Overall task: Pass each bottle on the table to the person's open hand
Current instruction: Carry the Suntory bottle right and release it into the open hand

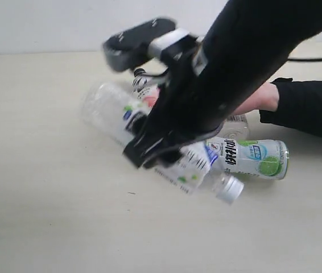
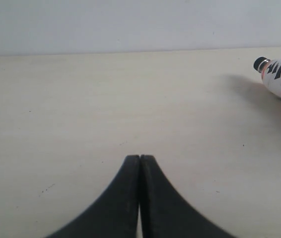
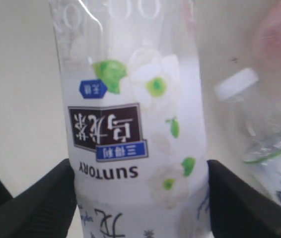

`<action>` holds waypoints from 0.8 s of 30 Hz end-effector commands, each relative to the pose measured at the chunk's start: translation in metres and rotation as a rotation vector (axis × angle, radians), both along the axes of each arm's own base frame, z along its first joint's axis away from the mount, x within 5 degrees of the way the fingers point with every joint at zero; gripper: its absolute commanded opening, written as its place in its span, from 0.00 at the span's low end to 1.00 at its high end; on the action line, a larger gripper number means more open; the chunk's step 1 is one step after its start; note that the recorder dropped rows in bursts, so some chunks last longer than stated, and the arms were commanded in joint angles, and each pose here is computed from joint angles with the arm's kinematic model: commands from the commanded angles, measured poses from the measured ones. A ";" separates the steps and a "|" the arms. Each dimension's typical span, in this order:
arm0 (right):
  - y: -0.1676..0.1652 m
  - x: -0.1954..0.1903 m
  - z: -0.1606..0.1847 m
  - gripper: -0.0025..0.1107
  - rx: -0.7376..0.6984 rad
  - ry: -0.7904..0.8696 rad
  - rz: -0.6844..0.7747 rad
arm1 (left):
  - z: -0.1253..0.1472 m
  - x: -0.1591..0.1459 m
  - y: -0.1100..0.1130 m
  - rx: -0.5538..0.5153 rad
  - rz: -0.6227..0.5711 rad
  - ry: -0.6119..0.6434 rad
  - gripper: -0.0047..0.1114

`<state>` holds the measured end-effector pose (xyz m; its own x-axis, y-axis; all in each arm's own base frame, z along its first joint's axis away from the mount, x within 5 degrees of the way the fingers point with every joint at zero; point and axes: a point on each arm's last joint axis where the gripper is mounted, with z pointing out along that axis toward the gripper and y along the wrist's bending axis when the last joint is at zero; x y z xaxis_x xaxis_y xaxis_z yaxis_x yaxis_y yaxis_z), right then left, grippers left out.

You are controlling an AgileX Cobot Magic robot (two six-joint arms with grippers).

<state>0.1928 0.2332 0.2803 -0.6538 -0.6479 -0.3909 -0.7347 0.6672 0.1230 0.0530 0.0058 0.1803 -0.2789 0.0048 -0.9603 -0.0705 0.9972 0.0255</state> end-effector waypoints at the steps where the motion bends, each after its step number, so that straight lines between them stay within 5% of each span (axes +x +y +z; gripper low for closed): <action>1: -0.045 0.023 0.039 0.02 0.044 -0.081 -0.148 | 0.001 0.000 0.000 -0.003 -0.004 -0.010 0.06; 11: -0.101 0.081 0.059 0.02 0.036 -0.079 -0.413 | 0.001 0.000 0.000 -0.003 -0.004 -0.010 0.06; 24: -0.087 0.132 -0.009 0.02 -0.056 0.060 -0.453 | 0.001 0.000 0.000 -0.003 -0.004 -0.010 0.06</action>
<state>0.3174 0.1458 0.2764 -0.8968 -0.3184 -0.3071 -0.3665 0.9235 0.1128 0.0530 0.0058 0.1803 -0.2789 0.0048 -0.9603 -0.0705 0.9972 0.0255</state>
